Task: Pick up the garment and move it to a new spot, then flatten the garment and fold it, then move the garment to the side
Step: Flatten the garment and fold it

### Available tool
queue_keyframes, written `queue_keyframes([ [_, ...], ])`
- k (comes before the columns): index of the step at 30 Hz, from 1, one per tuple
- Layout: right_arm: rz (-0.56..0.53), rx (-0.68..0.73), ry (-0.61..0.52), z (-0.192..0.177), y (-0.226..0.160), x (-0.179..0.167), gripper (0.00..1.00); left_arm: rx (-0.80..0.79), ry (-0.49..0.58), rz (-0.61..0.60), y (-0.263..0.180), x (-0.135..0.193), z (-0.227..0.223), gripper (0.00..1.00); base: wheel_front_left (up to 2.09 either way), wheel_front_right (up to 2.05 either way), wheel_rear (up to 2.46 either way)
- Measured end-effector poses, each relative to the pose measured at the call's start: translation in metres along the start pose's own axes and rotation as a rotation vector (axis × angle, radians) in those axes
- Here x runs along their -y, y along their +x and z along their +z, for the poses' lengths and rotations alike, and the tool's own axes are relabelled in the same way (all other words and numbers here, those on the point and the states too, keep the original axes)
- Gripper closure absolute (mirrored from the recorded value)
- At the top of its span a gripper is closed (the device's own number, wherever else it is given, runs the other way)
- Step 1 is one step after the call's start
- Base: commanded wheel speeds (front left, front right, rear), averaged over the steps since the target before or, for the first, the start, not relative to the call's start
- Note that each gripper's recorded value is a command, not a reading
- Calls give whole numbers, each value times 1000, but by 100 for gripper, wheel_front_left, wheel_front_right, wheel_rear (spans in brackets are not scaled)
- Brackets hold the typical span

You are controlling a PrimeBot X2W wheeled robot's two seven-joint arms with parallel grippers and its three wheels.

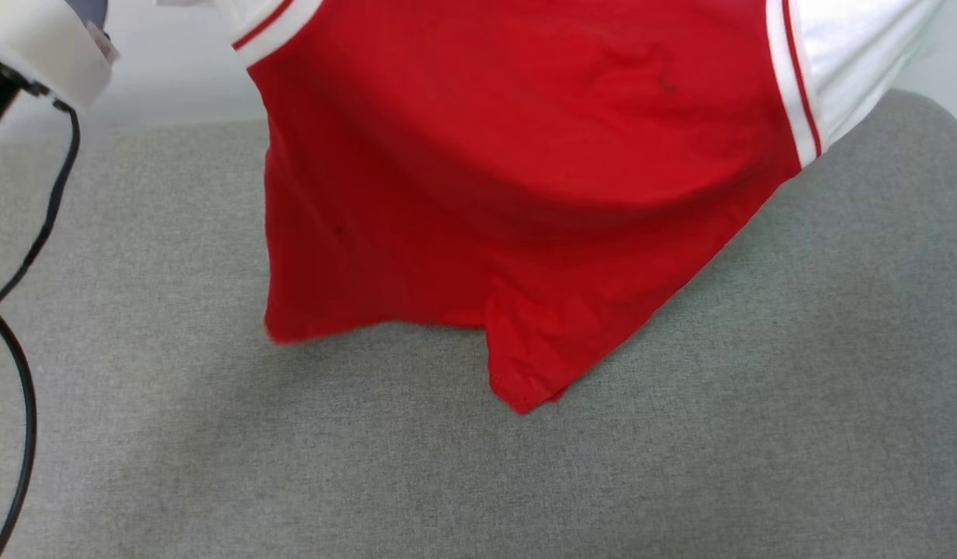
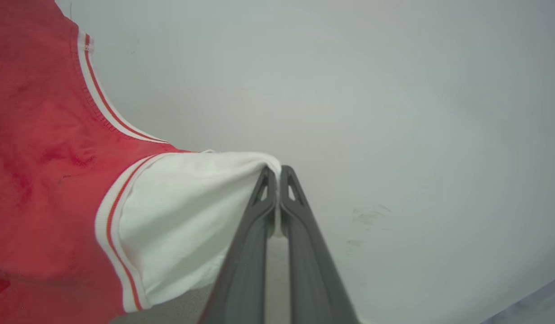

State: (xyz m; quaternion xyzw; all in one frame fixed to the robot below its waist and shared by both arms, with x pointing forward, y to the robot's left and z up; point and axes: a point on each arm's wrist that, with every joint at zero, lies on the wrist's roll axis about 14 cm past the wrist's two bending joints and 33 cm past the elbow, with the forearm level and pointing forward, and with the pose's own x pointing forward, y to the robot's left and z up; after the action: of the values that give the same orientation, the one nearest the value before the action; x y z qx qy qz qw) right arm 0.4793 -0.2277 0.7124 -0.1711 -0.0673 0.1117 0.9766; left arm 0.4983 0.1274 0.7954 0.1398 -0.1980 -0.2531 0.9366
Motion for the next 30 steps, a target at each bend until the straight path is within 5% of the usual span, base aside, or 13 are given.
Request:
queue_keyframes([
  [8, -15, 50, -26, 21, 33, 8, 100, 20, -18, 14, 23, -13, -7, 100, 0, 0, 0],
  [20, -55, 142, -52, 50, 140, 26, 100, 63, -46, 95, 94, -61, -45, 100, 0, 0, 0],
  [30, -88, 146, -78, 34, 218, 31, 100, 97, -106, 192, 131, -101, -94, 100, 0, 0, 0],
])
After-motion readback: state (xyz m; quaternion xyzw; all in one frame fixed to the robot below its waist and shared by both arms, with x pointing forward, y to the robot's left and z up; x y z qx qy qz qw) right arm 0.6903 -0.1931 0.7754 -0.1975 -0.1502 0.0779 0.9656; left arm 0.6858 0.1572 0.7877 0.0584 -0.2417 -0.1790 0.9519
